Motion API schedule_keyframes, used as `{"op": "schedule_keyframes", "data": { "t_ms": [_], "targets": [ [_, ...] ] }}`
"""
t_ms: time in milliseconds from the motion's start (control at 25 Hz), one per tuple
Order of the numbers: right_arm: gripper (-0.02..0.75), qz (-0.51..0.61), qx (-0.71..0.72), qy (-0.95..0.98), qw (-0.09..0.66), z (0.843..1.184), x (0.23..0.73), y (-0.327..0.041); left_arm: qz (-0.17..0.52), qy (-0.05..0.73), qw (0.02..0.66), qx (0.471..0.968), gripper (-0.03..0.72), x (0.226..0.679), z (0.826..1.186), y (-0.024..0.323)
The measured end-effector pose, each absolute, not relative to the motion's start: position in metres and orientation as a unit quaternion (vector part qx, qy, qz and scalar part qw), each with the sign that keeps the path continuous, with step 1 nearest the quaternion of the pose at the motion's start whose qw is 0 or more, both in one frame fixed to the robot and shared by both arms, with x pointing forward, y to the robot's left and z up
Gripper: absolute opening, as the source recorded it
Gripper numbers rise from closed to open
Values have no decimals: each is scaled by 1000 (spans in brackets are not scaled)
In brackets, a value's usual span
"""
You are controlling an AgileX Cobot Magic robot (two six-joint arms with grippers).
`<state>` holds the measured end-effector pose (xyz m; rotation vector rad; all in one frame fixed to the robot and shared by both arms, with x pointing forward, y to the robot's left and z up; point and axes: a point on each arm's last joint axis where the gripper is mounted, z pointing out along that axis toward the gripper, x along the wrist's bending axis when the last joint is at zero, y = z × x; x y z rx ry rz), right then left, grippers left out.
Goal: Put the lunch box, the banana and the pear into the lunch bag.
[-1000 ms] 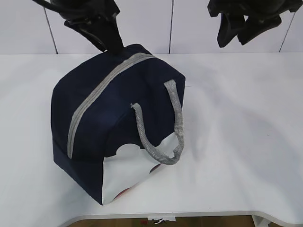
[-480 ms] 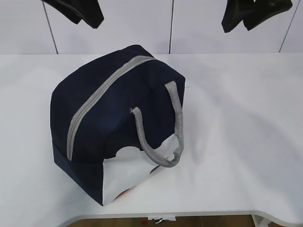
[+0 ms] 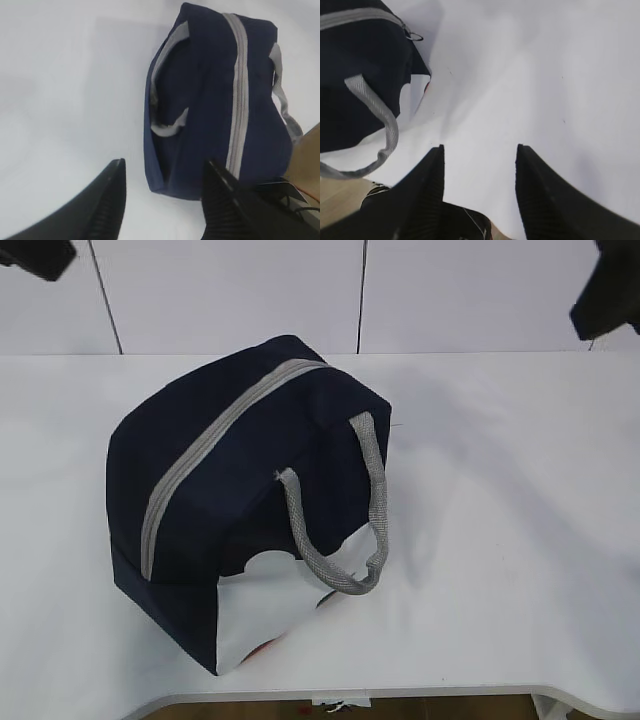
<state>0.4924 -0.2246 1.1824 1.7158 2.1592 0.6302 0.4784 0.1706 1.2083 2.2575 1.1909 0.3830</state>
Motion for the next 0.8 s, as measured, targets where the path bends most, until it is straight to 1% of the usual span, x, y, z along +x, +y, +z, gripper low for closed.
{"op": "schedule_keyframes", "data": {
  "t_ms": [280, 520, 600, 800],
  "targets": [
    [357, 235, 594, 751, 167, 1183, 435, -241, 176, 434, 315, 825, 370, 411, 1227, 206],
    [357, 248, 582, 752, 184, 1179, 392, -254, 204, 422, 356, 808, 343, 358, 1236, 233],
    [357, 254, 576, 753, 194, 1179, 379, -259, 212, 420, 368, 802, 336, 340, 1235, 242],
    [357, 280, 565, 743, 223, 1182, 345, -270, 221, 415, 380, 796, 332, 304, 1216, 261]
  ]
}}
